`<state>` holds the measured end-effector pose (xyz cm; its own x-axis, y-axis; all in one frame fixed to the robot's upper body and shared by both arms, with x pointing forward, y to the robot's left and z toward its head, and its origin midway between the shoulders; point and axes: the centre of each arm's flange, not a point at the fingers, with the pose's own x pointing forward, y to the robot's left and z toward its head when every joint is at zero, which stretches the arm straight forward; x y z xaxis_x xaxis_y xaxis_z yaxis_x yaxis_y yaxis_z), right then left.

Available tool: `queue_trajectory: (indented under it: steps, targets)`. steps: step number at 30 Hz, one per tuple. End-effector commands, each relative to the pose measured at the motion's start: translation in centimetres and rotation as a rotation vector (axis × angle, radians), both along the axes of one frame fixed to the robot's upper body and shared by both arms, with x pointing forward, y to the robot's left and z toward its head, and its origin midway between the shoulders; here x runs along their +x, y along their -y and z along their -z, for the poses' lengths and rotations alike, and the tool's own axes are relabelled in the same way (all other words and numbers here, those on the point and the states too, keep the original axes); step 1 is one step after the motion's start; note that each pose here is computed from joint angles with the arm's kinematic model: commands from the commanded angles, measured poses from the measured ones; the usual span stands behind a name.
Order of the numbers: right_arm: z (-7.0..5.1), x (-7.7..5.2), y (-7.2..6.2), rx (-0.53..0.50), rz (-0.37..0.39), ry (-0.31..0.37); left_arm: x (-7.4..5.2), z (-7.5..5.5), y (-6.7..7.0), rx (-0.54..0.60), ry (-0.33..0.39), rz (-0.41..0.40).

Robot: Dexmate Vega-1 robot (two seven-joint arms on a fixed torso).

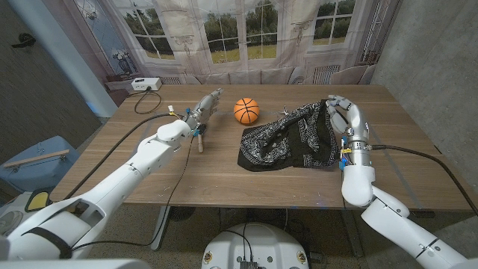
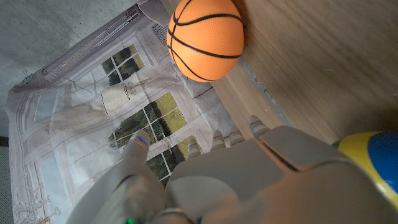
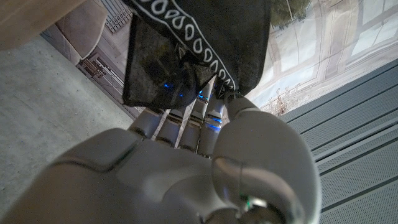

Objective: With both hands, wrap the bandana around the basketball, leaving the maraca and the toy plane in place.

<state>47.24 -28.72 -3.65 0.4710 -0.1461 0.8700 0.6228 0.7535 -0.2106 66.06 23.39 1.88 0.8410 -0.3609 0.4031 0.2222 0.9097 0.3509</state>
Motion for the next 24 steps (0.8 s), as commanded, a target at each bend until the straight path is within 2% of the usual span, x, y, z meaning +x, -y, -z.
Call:
queue_trajectory:
  steps: [1,8,15,24]
  targets:
    - [-4.6,-4.0,2.2,0.024,0.054,0.119,-0.4,-0.9,0.5,0.102,0.020,-0.035]
    - [-6.2,-5.5,2.2,0.023,0.063,0.191,-0.4,-1.4,1.0,0.138,0.025,-0.033]
    - [-7.9,-7.4,2.1,0.044,0.023,0.274,-0.3,-1.8,1.5,0.178,0.036,-0.034]
    - [-10.1,-9.5,1.5,0.068,0.006,0.375,-0.5,-2.6,2.4,0.236,0.061,-0.036]
